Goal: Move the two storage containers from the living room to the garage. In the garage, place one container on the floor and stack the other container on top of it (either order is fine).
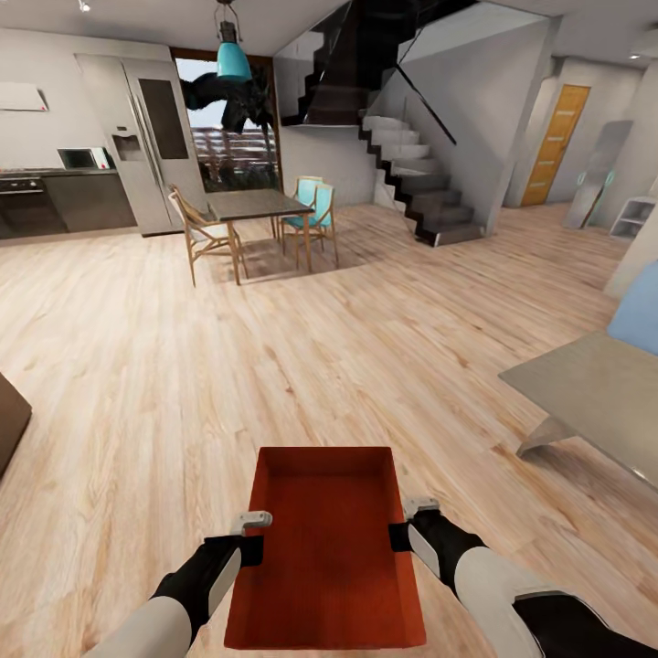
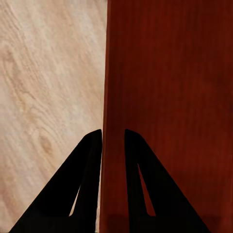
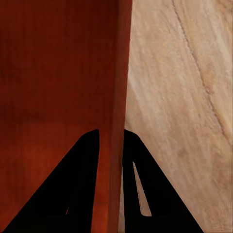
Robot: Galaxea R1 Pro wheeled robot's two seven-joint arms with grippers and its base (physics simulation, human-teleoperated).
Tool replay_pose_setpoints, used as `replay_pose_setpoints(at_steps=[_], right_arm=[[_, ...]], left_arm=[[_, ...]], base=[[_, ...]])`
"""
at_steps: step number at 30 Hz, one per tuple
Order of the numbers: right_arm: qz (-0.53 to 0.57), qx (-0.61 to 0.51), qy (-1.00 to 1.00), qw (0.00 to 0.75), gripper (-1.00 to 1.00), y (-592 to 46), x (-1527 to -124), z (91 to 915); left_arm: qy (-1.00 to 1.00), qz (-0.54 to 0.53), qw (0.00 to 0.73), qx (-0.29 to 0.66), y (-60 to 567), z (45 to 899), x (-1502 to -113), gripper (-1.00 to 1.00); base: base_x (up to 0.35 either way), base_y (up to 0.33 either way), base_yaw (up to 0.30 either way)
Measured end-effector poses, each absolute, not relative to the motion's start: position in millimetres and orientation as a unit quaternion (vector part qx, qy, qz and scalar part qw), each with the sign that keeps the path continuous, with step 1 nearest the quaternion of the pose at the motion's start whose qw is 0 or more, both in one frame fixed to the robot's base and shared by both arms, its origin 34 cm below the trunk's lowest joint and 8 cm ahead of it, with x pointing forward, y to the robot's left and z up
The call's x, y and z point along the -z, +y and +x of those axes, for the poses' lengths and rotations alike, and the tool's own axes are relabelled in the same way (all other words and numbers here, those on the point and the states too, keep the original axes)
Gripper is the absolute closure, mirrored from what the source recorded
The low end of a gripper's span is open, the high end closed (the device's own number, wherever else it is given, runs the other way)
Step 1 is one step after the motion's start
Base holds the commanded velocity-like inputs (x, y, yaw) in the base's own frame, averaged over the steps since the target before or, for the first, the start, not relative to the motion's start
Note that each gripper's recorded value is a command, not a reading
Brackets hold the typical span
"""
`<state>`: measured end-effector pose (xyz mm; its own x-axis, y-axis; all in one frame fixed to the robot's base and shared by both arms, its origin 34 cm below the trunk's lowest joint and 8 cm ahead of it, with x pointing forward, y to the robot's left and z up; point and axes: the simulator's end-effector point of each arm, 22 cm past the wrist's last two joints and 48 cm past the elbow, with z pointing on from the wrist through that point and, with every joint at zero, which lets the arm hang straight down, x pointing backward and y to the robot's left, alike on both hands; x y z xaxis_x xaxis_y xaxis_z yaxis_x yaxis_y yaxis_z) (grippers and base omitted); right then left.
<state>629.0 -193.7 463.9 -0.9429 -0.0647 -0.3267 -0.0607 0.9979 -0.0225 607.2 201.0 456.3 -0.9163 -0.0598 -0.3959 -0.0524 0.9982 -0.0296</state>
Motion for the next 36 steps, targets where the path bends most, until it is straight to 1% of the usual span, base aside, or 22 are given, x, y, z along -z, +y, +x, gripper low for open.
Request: replay_pose_setpoints(at_steps=[4,12,15,36], right_arm=[[-0.032,0.006,0.986,0.166,1.00,-193.8,-463.9,629.0],[-0.032,0.006,0.986,0.166,1.00,-193.8,-463.9,628.9],[-0.032,0.006,0.986,0.165,1.00,-193.7,-463.9,628.8],[-0.032,0.006,0.986,0.166,1.00,-193.7,-463.9,629.0]], left_arm=[[0.979,-0.029,0.203,0.009,201.0,607.2,-456.3,1.00],[0.979,-0.029,0.202,0.009,200.9,607.1,-456.3,1.00],[0.979,-0.029,0.202,0.009,201.0,606.7,-456.1,1.00],[0.979,-0.029,0.202,0.009,201.0,607.0,-456.3,1.00]], base=[[0.302,0.219,-0.062],[0.302,0.218,-0.221],[0.302,0.218,-0.122],[0.302,0.218,-0.006]])
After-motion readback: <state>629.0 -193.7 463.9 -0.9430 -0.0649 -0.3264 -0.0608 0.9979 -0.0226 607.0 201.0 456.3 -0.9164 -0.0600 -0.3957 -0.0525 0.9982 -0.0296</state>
